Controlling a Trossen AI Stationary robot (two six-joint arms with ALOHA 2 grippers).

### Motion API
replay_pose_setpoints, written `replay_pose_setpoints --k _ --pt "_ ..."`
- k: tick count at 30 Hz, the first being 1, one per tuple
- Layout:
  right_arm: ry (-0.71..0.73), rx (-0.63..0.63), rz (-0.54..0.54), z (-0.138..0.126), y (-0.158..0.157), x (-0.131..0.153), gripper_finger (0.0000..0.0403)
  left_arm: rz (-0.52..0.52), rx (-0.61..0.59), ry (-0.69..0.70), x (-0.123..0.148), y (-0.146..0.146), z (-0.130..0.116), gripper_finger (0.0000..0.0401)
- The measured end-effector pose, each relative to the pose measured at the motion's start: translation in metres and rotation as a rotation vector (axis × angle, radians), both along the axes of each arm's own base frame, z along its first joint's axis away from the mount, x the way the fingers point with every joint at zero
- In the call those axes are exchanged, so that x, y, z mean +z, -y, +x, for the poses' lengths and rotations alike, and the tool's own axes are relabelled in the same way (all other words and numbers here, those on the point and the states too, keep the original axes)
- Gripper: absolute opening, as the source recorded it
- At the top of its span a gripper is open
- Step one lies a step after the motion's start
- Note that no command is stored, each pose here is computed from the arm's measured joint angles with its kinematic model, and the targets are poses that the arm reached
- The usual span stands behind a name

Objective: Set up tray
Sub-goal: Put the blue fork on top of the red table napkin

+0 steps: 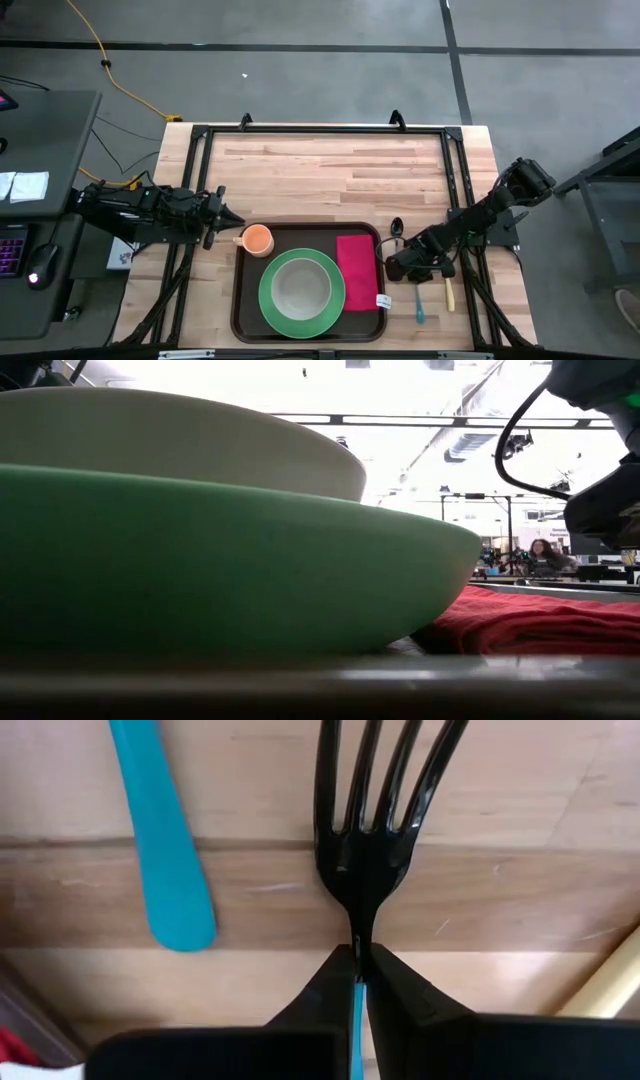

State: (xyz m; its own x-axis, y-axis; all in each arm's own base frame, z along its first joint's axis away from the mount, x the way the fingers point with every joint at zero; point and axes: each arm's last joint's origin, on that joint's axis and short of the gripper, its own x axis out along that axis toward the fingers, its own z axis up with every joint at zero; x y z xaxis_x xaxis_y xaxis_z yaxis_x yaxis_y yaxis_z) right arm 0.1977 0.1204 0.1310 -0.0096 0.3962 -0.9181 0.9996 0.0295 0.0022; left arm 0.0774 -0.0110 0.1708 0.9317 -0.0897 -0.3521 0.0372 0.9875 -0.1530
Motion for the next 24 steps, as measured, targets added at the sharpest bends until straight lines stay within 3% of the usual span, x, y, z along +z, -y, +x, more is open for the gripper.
replay_pose_setpoints --k 24 --pt "-0.006 0.001 0.035 0.004 -0.0033 0.0073 0.0008 0.007 -0.003 0.0 0.0 0.0 0.0 0.0074"
